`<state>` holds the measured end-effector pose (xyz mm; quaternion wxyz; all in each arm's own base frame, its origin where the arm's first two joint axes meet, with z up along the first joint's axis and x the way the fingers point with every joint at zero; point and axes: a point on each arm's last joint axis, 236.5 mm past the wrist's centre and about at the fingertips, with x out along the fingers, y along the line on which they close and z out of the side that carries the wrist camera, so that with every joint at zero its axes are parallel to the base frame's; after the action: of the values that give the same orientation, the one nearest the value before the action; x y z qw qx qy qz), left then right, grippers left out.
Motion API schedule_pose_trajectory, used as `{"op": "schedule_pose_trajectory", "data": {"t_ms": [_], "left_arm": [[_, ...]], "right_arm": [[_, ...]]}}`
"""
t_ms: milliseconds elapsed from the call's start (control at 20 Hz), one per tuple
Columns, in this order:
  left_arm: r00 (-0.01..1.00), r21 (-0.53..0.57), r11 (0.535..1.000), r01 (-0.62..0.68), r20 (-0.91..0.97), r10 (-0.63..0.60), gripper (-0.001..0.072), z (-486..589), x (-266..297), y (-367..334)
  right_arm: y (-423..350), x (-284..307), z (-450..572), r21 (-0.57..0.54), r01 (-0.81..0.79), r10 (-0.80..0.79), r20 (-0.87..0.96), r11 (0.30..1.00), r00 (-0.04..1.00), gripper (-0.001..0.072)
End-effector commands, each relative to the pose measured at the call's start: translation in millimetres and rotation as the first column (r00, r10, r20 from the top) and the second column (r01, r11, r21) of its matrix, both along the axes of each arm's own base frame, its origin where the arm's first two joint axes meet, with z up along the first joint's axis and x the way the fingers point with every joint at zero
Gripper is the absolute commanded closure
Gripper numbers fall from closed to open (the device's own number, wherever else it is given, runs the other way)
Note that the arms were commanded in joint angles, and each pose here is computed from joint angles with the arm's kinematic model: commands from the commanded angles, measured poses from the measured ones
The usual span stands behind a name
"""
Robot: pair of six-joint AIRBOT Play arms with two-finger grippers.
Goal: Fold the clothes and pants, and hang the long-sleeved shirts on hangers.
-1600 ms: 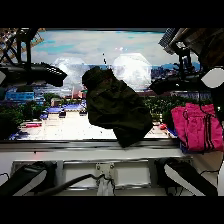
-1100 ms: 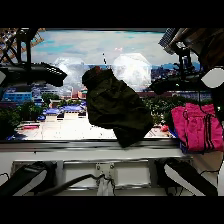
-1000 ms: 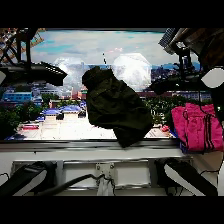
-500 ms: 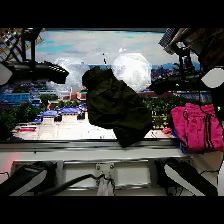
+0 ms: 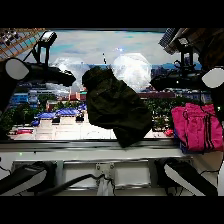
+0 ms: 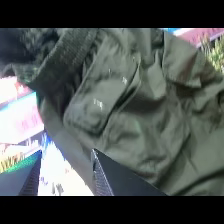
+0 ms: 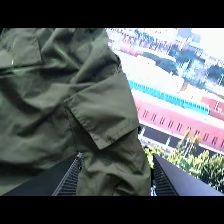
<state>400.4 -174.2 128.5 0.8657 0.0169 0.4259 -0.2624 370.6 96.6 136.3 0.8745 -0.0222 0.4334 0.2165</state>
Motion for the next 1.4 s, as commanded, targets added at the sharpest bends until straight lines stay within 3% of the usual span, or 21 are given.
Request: {"op": "schedule_pose_trajectory", "data": {"t_ms": [0, 150, 250, 300, 350, 550, 650, 900, 1050, 1150, 1200, 1250, 1300, 1350], "left_arm": [[0.999, -0.047, 0.999, -0.004, 0.053, 0.006, 0.0320, 1, 28, -16], [0.993, -0.081, 0.991, 0.104, 0.055, -0.100, 0.0220, -13, 58, -46], [0.984, -0.093, 0.982, 0.162, 0.086, -0.154, 0.0215, -19, 86, -63], [0.981, -0.087, 0.980, 0.178, 0.094, -0.170, 0.0199, -23, 101, -68], [0.978, -0.079, 0.978, 0.194, 0.096, -0.186, 0.0129, -29, 114, -72], [0.954, -0.008, 0.955, 0.296, 0.057, -0.296, 0.0105, -78, 140, -82], [0.953, -0.006, 0.953, 0.304, 0.008, -0.304, 0.0034, -107, 142, -80], [0.940, -0.007, 0.946, 0.323, -0.112, -0.322, 0.0034, -171, 136, -80], [0.913, -0.062, 0.933, 0.355, -0.193, -0.360, 0.0043, -184, 116, -87], [0.878, -0.133, 0.911, 0.392, -0.242, -0.413, 0.0169, -179, 93, -102], [0.853, -0.155, 0.896, 0.417, -0.273, -0.445, 0.0181, -179, 80, -108], [0.828, -0.175, 0.880, 0.440, -0.299, -0.474, 0.0349, -178, 67, -114], [0.816, -0.205, 0.875, 0.439, -0.316, -0.483, 0.0580, -173, 60, -120], [0.813, -0.245, 0.873, 0.422, -0.325, -0.484, 0.0699, -163, 54, -127]], "right_arm": [[4, 6, 6, 0.025, 0.007, -0.008, 0.029, 1.000, 1.000, 0.0205], [9, 6, 9, 0.052, 0.004, -0.006, 0.033, 0.999, 0.999, 0.0205], [9, 6, 9, 0.054, 0.006, -0.008, 0.031, 0.998, 1.000, 0.0205], [10, 6, 9, 0.058, 0.006, -0.007, 0.030, 0.998, 1.000, 0.0205], [13, 6, 10, 0.076, 0.003, -0.005, 0.028, 0.997, 1.000, 0.0206], [24, 4, 16, 0.131, -0.007, 0.003, 0.024, 0.991, 1.000, 0.0206], [24, 2, 14, 0.131, -0.010, 0.008, 0.013, 0.991, 1.000, 0.0206], [25, -2, 11, 0.129, -0.017, 0.017, -0.004, 0.992, 1.000, 0.0206], [27, -13, 5, 0.122, -0.036, 0.042, -0.051, 0.992, 0.998, 0.0206], [27, -18, 3, 0.121, -0.044, 0.052, -0.070, 0.992, 0.996, 0.0207], [28, -19, 2, 0.124, -0.040, 0.050, -0.077, 0.991, 0.996, 0.0207], [28, -20, 2, 0.127, -0.037, 0.048, -0.084, 0.991, 0.995, 0.0207], [28, -22, 1, 0.136, -0.023, 0.037, -0.103, 0.991, 0.994, 0.0207], [28, -26, -1, 0.140, -0.013, 0.031, -0.126, 0.990, 0.991, 0.0207]]}}
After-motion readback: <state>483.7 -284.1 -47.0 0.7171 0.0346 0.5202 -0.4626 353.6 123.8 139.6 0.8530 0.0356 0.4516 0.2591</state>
